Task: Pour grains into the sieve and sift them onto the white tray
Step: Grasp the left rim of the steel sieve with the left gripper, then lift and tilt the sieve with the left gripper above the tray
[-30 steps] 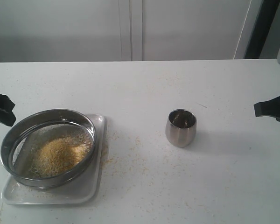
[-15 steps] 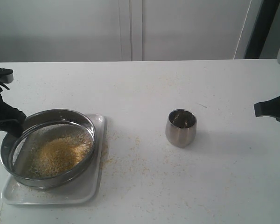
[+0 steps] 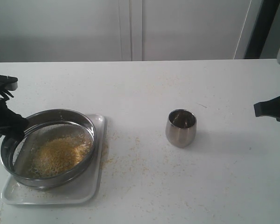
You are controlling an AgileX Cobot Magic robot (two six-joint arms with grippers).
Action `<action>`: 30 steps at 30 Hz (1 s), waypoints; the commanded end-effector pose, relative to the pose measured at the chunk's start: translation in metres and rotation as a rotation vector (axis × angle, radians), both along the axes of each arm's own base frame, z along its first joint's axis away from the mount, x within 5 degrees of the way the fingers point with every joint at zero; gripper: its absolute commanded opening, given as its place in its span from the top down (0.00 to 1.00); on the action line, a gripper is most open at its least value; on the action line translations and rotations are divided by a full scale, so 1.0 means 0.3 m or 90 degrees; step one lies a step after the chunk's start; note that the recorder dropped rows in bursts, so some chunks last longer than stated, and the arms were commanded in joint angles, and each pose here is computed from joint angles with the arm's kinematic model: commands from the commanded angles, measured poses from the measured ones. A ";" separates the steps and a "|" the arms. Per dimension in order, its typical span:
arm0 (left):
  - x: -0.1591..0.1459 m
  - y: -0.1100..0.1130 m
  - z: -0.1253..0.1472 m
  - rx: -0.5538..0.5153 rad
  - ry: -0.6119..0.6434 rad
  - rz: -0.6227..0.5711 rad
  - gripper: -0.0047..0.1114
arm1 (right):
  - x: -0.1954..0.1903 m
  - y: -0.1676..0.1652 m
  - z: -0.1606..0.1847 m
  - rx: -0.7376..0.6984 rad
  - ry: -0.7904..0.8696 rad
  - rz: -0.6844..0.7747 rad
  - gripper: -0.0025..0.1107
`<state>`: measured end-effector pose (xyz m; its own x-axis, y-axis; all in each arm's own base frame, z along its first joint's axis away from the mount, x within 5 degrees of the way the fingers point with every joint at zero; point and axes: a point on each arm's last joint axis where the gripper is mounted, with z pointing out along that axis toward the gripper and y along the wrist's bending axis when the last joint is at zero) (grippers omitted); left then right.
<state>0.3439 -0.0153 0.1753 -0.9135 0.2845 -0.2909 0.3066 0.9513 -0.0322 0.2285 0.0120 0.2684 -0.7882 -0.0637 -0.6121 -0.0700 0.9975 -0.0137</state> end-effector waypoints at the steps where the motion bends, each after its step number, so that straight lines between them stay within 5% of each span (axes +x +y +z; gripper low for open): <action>1: 0.007 0.003 -0.004 0.001 -0.004 0.003 0.44 | 0.002 -0.003 0.013 -0.003 -0.017 0.001 0.98; 16: 0.015 0.005 -0.031 0.007 0.001 0.000 0.48 | 0.003 -0.003 0.013 -0.002 -0.018 0.001 0.98; 25: 0.009 0.005 -0.033 0.006 0.015 -0.002 0.94 | 0.003 -0.003 0.013 -0.002 -0.018 0.001 0.98; 30: 0.006 0.002 -0.033 -0.002 0.023 0.005 0.96 | 0.003 -0.003 0.013 -0.002 -0.018 0.001 0.98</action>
<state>0.3482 -0.0148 0.1659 -0.9147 0.2840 -0.2874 0.3045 0.9521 -0.0281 0.2286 0.0120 0.2685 -0.7872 -0.0652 -0.6132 -0.0712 0.9974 -0.0147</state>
